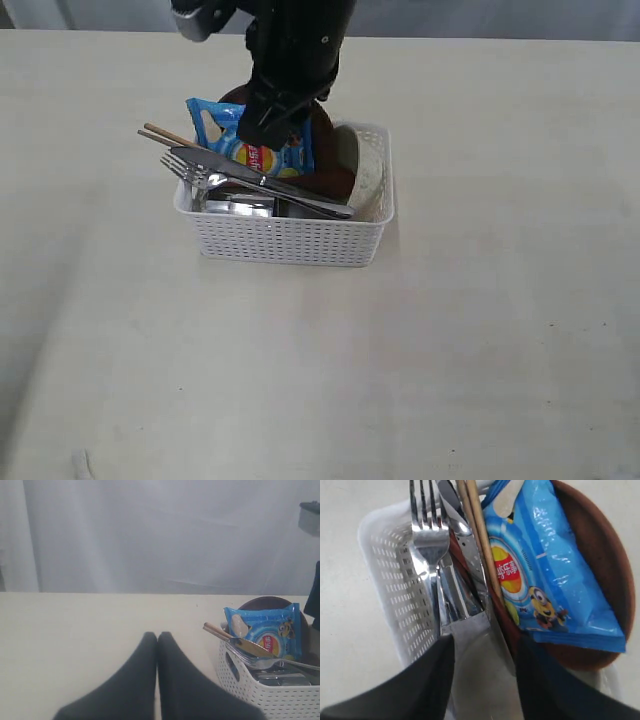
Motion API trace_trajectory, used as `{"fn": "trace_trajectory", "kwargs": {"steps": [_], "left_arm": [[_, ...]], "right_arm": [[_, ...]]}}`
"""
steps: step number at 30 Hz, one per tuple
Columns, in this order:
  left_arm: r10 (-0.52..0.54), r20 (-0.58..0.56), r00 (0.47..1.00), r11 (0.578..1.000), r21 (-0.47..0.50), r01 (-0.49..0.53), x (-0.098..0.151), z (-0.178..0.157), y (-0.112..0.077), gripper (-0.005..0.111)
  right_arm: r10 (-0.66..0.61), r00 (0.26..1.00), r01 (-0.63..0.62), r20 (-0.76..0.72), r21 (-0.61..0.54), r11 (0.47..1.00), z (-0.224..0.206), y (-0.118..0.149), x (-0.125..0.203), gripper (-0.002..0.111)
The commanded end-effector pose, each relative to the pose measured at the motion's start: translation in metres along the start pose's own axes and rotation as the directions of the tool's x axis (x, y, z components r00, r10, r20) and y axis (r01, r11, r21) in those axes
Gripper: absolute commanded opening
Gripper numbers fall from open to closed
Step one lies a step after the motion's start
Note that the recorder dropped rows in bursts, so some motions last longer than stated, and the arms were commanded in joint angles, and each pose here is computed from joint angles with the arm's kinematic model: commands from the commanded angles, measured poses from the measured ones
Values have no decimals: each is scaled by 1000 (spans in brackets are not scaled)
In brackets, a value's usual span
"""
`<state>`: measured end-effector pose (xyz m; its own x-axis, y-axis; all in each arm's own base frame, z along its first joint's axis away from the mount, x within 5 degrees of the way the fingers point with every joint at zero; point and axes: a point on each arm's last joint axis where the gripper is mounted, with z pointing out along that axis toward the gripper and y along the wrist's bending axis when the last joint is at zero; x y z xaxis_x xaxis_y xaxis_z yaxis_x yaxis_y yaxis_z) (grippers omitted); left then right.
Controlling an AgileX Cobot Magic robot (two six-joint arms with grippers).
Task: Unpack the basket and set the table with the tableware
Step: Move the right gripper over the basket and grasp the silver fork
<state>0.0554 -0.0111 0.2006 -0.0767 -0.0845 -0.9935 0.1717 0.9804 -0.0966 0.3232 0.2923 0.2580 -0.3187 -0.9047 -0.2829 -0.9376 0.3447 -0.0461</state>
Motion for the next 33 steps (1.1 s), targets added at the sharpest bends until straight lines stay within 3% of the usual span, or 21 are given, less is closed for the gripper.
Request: {"fn": "trace_trajectory", "kwargs": {"steps": [1,11,33], "left_arm": [[-1,11,1000,1000,1,1,0,0,0,0],[-1,11,1000,1000,1,1,0,0,0,0],[-1,9,1000,1000,1,1,0,0,0,0]], "right_arm": [[-22,999,21,-36,-19,1000,14,1,-1,40],[-50,998,47,-36,-76,996,24,19,-9,40],[-57,995,50,-88,-82,995,64,15,-8,37]]}}
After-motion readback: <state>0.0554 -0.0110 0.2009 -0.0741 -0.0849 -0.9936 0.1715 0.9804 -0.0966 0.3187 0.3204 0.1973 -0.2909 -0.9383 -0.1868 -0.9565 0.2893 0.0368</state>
